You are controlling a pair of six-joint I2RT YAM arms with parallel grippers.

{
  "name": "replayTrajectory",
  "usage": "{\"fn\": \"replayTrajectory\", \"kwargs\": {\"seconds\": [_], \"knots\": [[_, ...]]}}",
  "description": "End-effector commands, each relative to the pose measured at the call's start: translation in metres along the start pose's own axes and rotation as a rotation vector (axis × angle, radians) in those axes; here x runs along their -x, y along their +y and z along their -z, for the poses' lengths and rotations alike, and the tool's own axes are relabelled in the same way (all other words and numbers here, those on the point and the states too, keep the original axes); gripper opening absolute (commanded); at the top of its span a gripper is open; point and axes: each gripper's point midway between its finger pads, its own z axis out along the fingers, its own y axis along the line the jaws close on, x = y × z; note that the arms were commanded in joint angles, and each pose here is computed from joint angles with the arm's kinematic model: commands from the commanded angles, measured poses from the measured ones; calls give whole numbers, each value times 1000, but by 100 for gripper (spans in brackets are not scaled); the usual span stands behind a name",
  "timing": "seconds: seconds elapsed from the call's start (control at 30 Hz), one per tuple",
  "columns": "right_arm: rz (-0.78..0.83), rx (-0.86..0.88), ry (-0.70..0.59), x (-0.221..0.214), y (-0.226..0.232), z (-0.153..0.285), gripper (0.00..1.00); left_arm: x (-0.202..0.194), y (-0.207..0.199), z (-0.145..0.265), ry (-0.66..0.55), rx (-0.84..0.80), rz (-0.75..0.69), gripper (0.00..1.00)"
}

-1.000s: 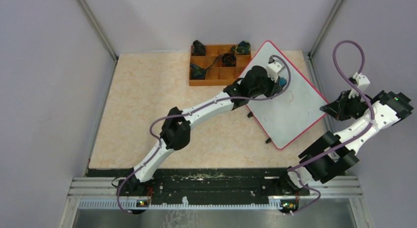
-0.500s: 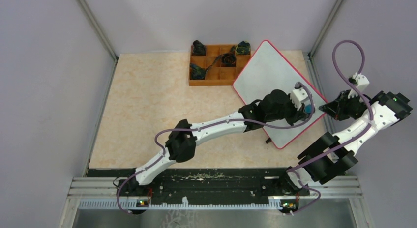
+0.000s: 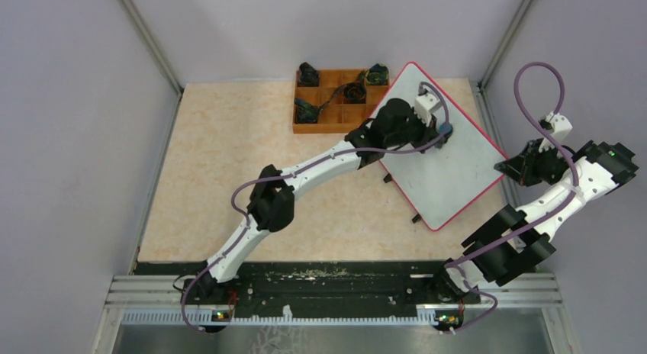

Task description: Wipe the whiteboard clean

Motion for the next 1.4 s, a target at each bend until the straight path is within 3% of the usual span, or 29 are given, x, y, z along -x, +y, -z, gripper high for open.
{"fn": "replayTrajectory", "kwargs": {"seconds": [0.0,0.2,0.6,0.83,1.0,1.37], "knots": [[83,24,107,-20,7,-5,0,-19,93,12,49,223,-1,0],[82,25,107,-19,7,-5,0,-35,77,11,84,188,5,0],[83,29,112,-20,9,-6,0,-62,-76,-13,86,35,-115,0],[83,30,115,-21,10,-6,0,-58,-116,-11,66,-30,-99,0],[83,31,112,-21,10,-7,0,-68,-98,-10,89,13,-94,0],[78,39,115,-24,9,-8,0,-109,28,28,190,249,-49,0]]}}
